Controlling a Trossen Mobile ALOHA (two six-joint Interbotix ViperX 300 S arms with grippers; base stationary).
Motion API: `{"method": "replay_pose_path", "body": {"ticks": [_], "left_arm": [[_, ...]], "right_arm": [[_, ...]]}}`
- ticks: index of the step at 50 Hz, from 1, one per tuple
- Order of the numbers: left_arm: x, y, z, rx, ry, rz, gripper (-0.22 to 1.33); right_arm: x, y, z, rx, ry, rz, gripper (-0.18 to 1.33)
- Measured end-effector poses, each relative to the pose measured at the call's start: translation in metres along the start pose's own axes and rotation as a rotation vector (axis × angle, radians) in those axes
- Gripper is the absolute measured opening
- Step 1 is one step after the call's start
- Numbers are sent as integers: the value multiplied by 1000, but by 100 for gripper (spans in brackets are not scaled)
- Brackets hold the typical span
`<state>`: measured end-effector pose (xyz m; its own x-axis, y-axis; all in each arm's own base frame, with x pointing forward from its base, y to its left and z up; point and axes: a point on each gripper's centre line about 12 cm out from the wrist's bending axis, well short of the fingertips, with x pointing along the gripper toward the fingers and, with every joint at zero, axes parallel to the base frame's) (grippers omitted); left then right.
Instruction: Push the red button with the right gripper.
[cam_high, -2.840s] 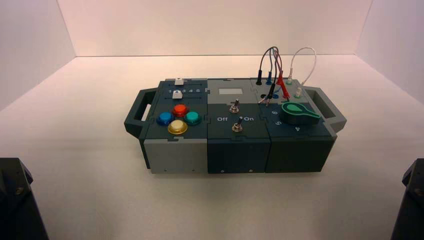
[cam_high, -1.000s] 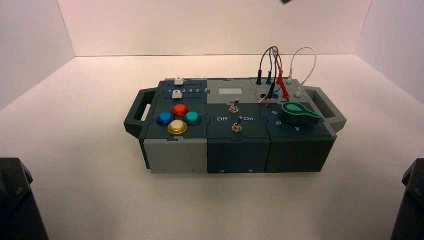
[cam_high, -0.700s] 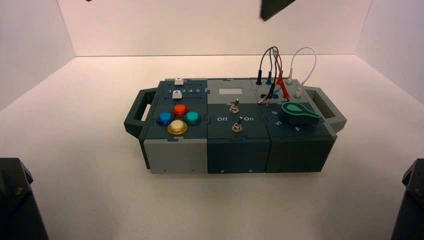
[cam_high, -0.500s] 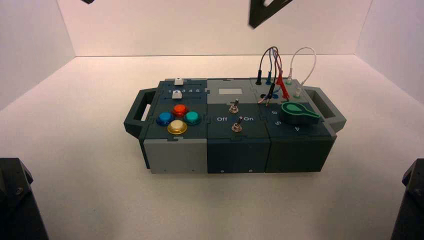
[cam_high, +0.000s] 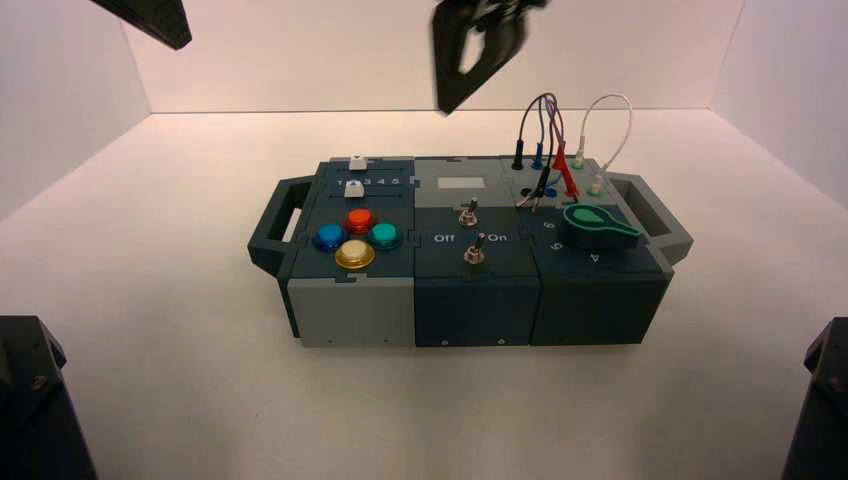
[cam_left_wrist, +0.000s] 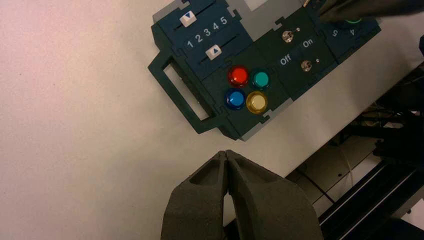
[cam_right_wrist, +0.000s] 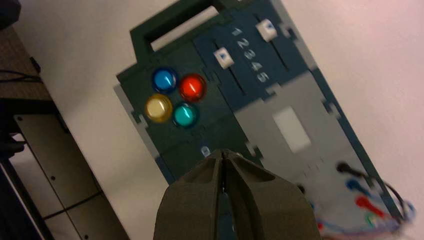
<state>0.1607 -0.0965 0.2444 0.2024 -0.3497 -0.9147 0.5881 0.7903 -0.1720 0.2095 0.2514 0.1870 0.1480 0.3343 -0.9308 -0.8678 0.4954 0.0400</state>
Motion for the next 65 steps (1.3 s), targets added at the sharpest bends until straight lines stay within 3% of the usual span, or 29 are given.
{"method": "replay_pose_path", "body": {"ticks": [24,42,65], "left_arm": [[0,4,-1,-22,-1,8,-17],[2,5,0,-26,7,7,-17],[4,9,1,-42,18,9,-17]], "right_arm": [[65,21,25,-61,46,32,-14],[100,17,23,-52,70,25,-14],[102,17,21,-48,83,28,-14]]}}
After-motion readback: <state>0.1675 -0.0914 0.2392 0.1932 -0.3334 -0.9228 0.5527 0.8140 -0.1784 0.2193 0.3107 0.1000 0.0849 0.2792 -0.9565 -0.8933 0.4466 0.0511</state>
